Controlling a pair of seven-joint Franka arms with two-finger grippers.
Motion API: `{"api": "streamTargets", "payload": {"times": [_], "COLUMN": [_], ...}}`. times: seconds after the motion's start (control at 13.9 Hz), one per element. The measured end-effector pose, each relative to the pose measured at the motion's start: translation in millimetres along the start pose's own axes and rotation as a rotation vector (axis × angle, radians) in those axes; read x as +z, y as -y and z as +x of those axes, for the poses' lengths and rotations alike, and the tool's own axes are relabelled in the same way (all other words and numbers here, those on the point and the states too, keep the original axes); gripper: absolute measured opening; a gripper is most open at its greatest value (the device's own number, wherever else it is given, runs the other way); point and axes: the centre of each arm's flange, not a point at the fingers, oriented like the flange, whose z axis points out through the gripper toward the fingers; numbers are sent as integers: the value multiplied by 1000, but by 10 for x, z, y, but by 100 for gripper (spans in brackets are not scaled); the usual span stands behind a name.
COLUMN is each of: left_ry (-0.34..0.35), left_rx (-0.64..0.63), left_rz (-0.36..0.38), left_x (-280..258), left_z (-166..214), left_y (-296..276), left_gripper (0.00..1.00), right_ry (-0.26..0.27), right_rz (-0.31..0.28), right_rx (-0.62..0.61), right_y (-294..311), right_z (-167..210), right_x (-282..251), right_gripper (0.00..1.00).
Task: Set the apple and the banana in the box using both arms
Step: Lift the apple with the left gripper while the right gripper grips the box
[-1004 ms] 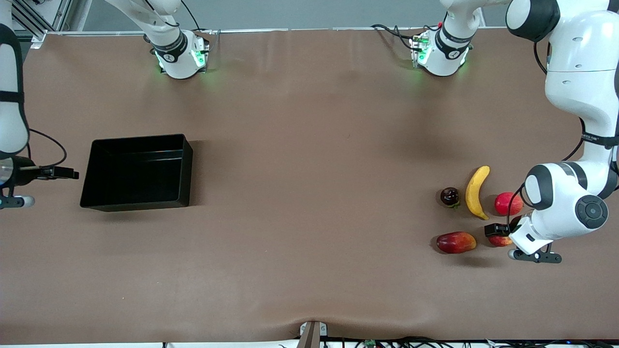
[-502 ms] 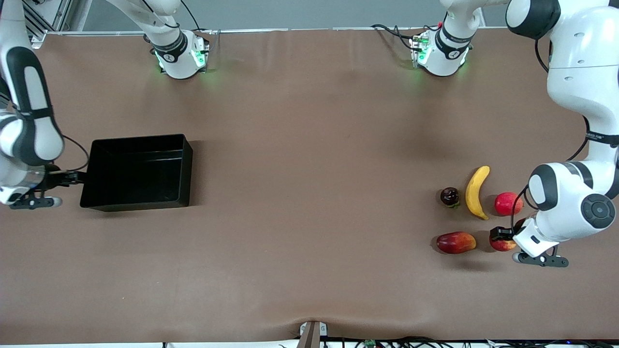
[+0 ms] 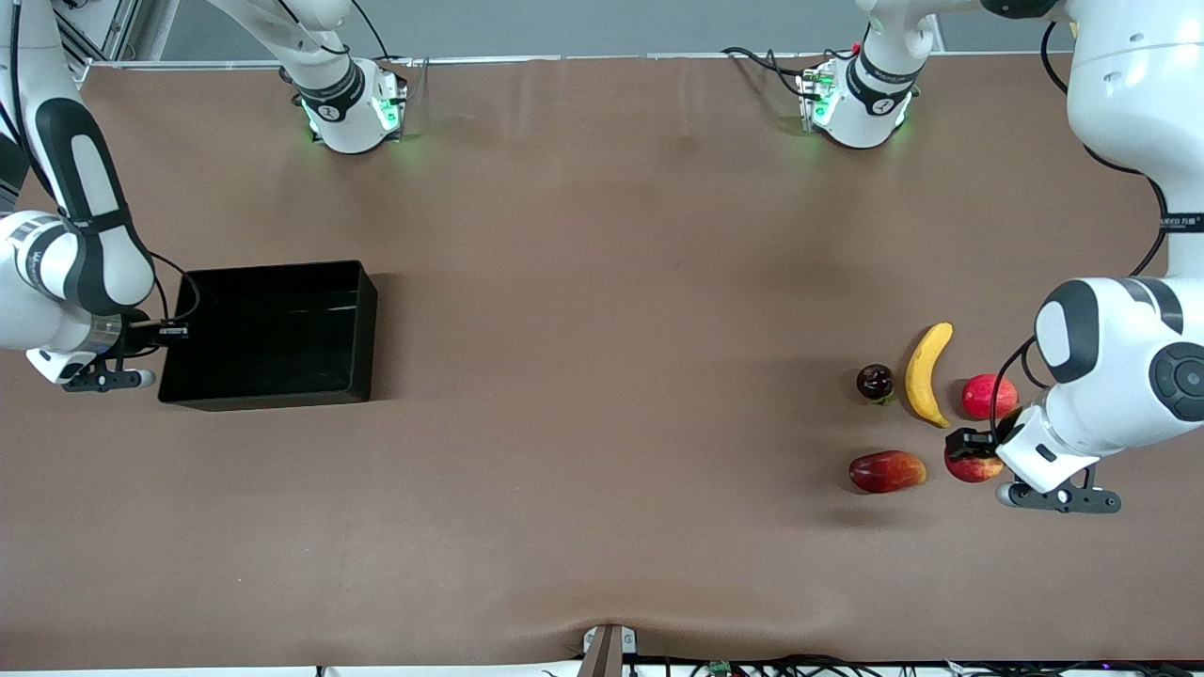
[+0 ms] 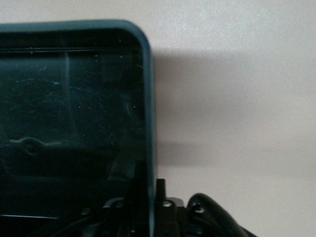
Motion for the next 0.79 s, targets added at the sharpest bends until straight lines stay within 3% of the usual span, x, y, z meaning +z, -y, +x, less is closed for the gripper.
{"api": "streamTargets", "payload": {"times": [0.07,0.5,0.79], "left_ry": [7,94,68], "left_rx": [-14,-18,-24], "left_rz": [0,1,8], "left_x": [-19,-277,-901], "left_z": [-8,-138,-247], "left_y": [-54,-507,-686], "left_gripper": [70,70,70], "right_ry": [-1,85,99], "right_rz": [1,38,145], "right_rx": [0,-52,-57], "right_y": [2,275,553], "right_z": [9,197,273], "right_x": [-49,-674,-972], "right_gripper": [5,6,6]}}
